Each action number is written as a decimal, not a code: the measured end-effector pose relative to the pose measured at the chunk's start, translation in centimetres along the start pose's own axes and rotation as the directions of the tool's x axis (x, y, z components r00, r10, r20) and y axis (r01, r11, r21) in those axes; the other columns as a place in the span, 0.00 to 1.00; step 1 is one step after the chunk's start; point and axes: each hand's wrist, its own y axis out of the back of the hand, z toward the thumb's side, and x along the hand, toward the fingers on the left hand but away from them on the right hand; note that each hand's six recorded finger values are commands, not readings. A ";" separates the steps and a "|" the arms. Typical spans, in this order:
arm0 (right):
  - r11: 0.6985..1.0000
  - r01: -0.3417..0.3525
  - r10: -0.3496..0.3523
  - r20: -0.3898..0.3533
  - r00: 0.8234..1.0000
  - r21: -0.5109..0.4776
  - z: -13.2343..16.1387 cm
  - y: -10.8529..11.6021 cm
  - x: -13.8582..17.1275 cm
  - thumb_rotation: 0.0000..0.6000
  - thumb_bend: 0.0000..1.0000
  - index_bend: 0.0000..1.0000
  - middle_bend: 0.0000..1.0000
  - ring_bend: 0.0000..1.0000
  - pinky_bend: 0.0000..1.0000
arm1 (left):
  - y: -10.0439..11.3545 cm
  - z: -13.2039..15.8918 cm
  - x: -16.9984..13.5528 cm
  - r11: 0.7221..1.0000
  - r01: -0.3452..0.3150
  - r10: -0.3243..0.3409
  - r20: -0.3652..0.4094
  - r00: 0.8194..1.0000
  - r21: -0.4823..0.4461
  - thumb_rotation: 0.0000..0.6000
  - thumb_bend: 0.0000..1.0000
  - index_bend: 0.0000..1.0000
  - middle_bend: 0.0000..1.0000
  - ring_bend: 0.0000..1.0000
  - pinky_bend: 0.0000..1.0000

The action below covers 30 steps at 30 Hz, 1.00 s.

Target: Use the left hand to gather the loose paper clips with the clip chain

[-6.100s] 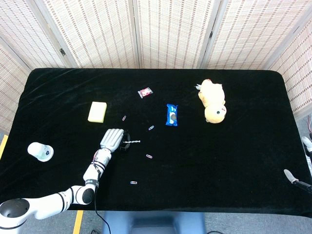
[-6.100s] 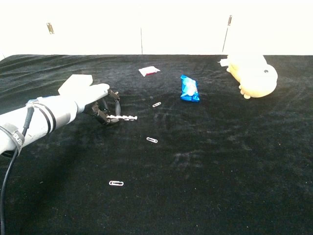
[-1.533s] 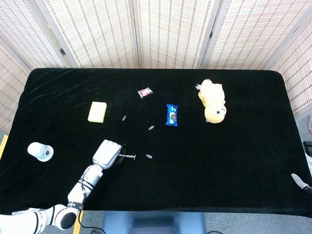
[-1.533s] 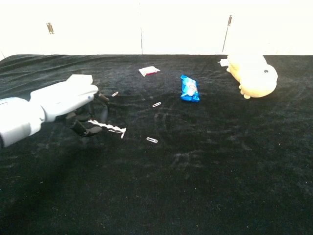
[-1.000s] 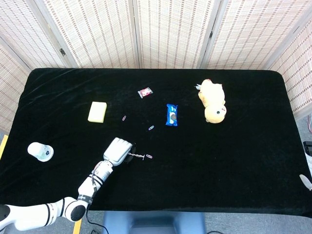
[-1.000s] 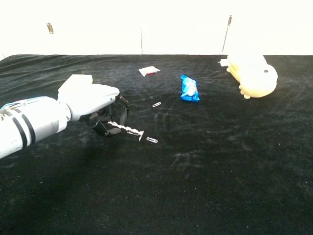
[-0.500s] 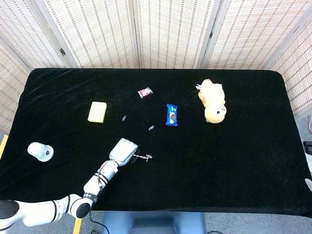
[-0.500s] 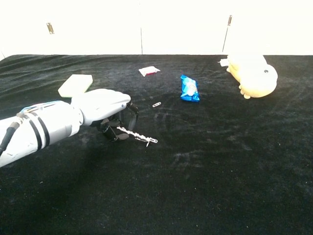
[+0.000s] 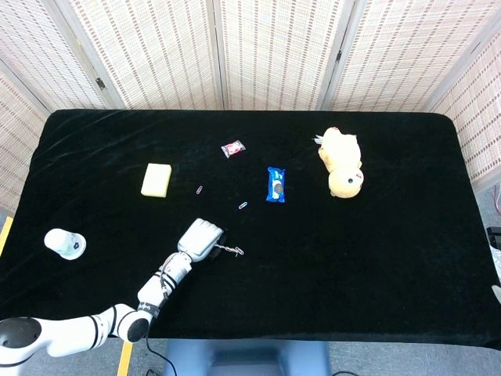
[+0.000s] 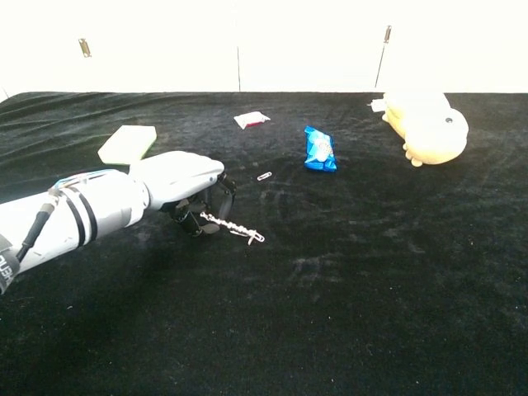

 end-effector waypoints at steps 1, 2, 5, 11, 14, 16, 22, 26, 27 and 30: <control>1.000 -0.001 0.001 0.001 1.000 0.001 0.0 0.0 -0.1 1.00 0.24 0.00 0.00 0.04 0.00 | -0.1 0.0 0.1 1.000 0.001 -0.001 0.001 1.000 -0.001 1.00 0.65 0.81 1.00 1.00 1.00; 1.000 -0.002 0.002 0.002 1.000 0.001 0.0 0.0 -0.1 1.00 0.24 0.00 0.00 0.04 0.00 | -0.1 0.0 0.1 1.000 0.003 -0.003 0.001 1.000 -0.002 1.00 0.65 0.81 1.00 1.00 1.00; 1.000 0.001 -0.001 0.002 1.000 0.002 0.0 0.0 -0.1 1.00 0.24 0.00 0.00 0.04 0.00 | -0.5 0.1 0.2 1.000 0.008 -0.008 0.004 1.000 0.000 1.00 0.65 0.81 1.00 1.00 1.00; 1.000 0.006 -0.006 -0.003 1.000 0.002 0.1 0.1 0.1 1.00 0.24 0.00 0.00 0.03 0.00 | -0.7 0.5 0.2 1.000 0.007 -0.007 0.010 1.000 -0.014 1.00 0.65 0.81 1.00 1.00 1.00; 1.000 0.008 -0.008 -0.002 1.000 0.005 0.1 0.1 0.2 1.00 0.24 0.00 0.00 0.03 0.00 | -0.6 0.5 0.2 1.000 -0.001 0.001 0.010 1.000 -0.019 1.00 0.65 0.81 1.00 1.00 1.00; 1.000 0.010 -0.010 -0.004 1.000 0.006 0.1 0.1 0.2 1.00 0.24 0.00 0.00 0.03 0.00 | -0.2 0.4 0.1 1.000 -0.011 0.011 0.007 1.000 -0.025 1.00 0.65 0.82 1.00 1.00 1.00; 1.000 0.006 -0.006 -0.006 1.000 0.006 0.2 0.0 0.2 1.00 0.24 0.00 0.00 0.03 0.00 | 1.3 -0.3 -0.2 0.998 -0.047 0.047 -0.008 0.999 -0.041 1.00 0.65 0.82 1.00 1.00 1.00; 1.000 0.001 -0.001 -0.005 1.000 0.008 0.2 -0.2 0.1 1.00 0.24 0.00 0.00 0.03 0.00 | 2.8 -1.3 -0.4 0.996 -0.080 0.079 -0.028 0.997 -0.039 1.00 0.65 0.82 1.00 1.00 1.00; 1.000 0.000 0.000 -0.005 1.000 0.008 0.2 -0.2 0.1 1.00 0.24 0.00 0.00 0.03 0.00 | 3.2 -1.7 -0.4 0.995 -0.090 0.089 -0.036 0.995 -0.036 1.00 0.65 0.82 1.00 1.00 1.00; 1.000 -0.004 0.004 -0.003 1.000 0.010 0.2 -0.3 0.0 1.00 0.23 0.00 0.00 0.03 0.00 | 4.1 -2.5 -0.6 0.993 -0.111 0.109 -0.058 0.992 -0.035 1.00 0.65 0.82 1.00 1.00 1.00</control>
